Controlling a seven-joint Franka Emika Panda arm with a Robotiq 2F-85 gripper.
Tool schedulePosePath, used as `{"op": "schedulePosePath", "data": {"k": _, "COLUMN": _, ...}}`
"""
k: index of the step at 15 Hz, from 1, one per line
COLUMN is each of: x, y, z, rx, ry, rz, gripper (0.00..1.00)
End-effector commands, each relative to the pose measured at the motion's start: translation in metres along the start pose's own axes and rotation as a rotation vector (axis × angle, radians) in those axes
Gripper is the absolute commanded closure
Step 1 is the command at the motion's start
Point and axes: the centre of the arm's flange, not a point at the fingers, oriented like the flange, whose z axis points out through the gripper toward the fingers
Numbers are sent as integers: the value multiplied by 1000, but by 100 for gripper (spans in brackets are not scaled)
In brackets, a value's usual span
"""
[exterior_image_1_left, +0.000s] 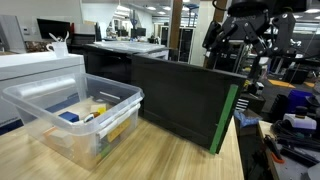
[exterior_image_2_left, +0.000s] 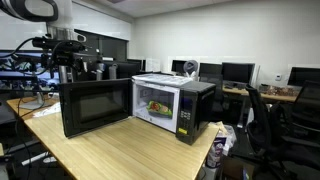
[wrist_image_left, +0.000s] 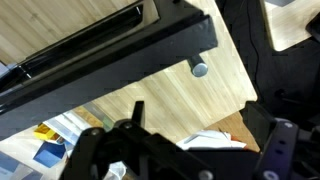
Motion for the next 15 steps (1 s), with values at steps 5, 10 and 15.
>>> {"op": "schedulePosePath", "data": {"k": 5, "x": 11, "y": 14, "z": 37, "rx": 148, "ry": -115, "rz": -49, "gripper": 0}}
{"op": "schedulePosePath", "data": {"k": 10, "x": 10, "y": 47, "z": 50, "rx": 131, "ry": -165, "rz": 20, "gripper": 0}}
{"op": "schedulePosePath", "data": {"k": 15, "x": -3, "y": 67, "z": 49, "rx": 27, "ry": -161, "rz": 62, "gripper": 0}}
